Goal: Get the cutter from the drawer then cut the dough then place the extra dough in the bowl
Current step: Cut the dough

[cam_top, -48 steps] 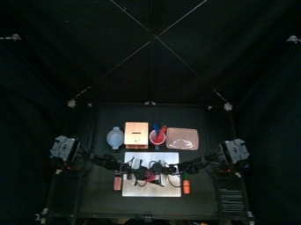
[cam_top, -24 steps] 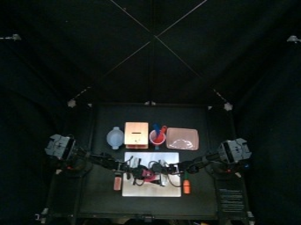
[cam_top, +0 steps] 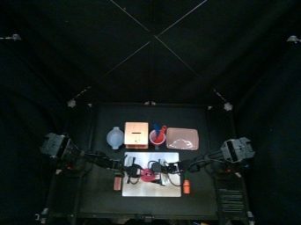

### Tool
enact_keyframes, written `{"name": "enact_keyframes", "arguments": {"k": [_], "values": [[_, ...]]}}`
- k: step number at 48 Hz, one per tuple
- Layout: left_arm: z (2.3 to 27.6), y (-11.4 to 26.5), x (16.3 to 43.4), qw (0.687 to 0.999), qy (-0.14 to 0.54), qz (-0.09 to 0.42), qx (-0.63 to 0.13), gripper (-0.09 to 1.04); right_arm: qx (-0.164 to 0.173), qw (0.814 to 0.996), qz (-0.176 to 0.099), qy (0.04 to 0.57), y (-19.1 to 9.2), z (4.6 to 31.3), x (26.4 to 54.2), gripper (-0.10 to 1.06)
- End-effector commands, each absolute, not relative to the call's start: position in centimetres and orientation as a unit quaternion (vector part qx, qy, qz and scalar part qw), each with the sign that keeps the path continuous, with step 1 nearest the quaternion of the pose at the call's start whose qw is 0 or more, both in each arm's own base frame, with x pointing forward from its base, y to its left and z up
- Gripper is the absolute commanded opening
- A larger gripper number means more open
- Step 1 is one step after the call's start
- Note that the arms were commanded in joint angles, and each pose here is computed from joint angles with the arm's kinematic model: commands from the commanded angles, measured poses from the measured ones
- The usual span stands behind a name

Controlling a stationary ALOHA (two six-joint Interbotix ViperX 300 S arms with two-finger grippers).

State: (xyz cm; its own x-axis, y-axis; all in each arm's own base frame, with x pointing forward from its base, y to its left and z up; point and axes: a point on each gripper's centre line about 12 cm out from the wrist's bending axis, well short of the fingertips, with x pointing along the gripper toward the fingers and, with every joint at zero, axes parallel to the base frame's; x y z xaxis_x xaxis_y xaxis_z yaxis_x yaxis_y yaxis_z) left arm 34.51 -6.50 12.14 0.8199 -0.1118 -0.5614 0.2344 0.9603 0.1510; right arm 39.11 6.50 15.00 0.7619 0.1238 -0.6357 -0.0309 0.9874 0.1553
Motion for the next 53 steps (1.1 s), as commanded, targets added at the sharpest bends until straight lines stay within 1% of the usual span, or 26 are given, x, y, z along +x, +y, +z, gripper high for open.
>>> {"name": "enact_keyframes", "arguments": {"k": [1,11,21,29,50,53], "values": [[11.8,-6.5,34.8,0.949,0.285,-0.088,0.106,0.67,0.071,0.94,0.044,0.33,6.5,17.5,39.7,1.02],[9.4,-6.7,35.0,0.939,0.317,-0.087,0.101,0.52,0.06,0.927,0.047,0.368,6.6,18.3,40.7,1.02],[8.4,-7.1,35.0,0.935,0.329,-0.087,0.098,0.45,0.056,0.916,0.045,0.395,6.5,18.1,41.5,1.02],[8.5,-7.5,34.9,0.936,0.325,-0.09,0.097,0.43,0.056,0.908,0.041,0.413,6.3,17.4,41.9,1.02],[11.0,-8.4,35.0,0.948,0.287,-0.098,0.094,0.43,0.057,0.907,0.037,0.417,6.0,16.9,41.9,1.02],[11.0,-8.4,35.1,0.949,0.285,-0.098,0.095,0.43,0.057,0.906,0.037,0.418,6.0,16.8,41.8,1.02]]}}
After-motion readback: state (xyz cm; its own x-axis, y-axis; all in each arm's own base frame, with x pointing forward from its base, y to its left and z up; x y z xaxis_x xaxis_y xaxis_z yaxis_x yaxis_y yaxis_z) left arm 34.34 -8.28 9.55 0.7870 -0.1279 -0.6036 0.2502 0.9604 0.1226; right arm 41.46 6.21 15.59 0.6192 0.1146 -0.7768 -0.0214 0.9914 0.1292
